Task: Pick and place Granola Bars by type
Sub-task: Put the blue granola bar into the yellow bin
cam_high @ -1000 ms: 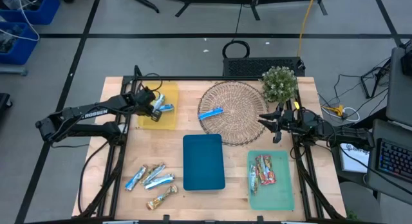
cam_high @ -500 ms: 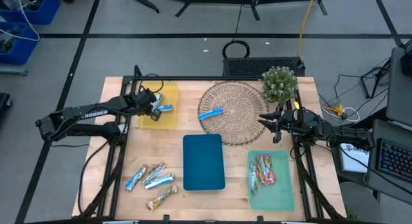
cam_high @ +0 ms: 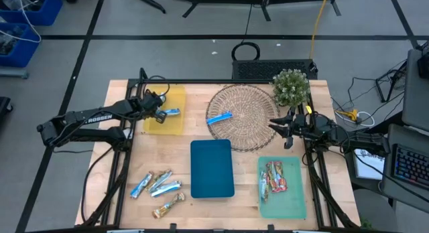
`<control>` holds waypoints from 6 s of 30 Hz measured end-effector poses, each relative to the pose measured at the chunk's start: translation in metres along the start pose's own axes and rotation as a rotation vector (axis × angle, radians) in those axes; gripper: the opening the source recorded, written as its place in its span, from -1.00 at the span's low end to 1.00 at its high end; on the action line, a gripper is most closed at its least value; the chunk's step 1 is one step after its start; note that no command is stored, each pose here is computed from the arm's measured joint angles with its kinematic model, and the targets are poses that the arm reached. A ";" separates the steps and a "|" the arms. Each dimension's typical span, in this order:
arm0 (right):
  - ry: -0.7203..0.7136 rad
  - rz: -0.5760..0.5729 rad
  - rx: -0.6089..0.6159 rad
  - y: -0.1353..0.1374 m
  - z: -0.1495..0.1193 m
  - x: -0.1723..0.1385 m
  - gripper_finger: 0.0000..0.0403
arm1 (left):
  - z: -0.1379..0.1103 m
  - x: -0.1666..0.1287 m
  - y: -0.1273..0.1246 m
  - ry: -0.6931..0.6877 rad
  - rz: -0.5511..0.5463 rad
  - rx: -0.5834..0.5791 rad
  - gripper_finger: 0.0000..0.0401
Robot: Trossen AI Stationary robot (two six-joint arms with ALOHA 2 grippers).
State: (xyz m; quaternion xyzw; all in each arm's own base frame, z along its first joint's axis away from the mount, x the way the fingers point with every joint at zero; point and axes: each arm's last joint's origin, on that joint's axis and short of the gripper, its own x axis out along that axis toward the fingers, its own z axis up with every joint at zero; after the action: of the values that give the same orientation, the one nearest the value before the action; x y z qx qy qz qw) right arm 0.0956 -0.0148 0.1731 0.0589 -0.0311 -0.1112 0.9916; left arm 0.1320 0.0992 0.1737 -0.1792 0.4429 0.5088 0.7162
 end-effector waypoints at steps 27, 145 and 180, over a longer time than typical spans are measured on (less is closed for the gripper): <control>0.000 0.000 0.000 0.000 0.000 0.000 -0.50 | 0.007 0.000 -0.003 -0.065 -0.027 -0.002 -0.47; -0.005 0.000 0.000 0.000 0.001 0.000 -0.50 | 0.106 0.043 -0.215 -0.068 -0.476 0.582 -0.15; -0.005 0.001 0.001 0.000 0.001 0.000 -0.50 | 0.102 0.043 -0.213 -0.028 -0.485 0.607 -0.15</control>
State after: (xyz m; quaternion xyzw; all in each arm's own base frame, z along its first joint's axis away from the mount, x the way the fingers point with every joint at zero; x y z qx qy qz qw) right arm 0.0956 -0.0149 0.1736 0.0589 -0.0337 -0.1110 0.9915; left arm 0.3709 0.1069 0.1528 -0.0519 0.5083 0.1730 0.8421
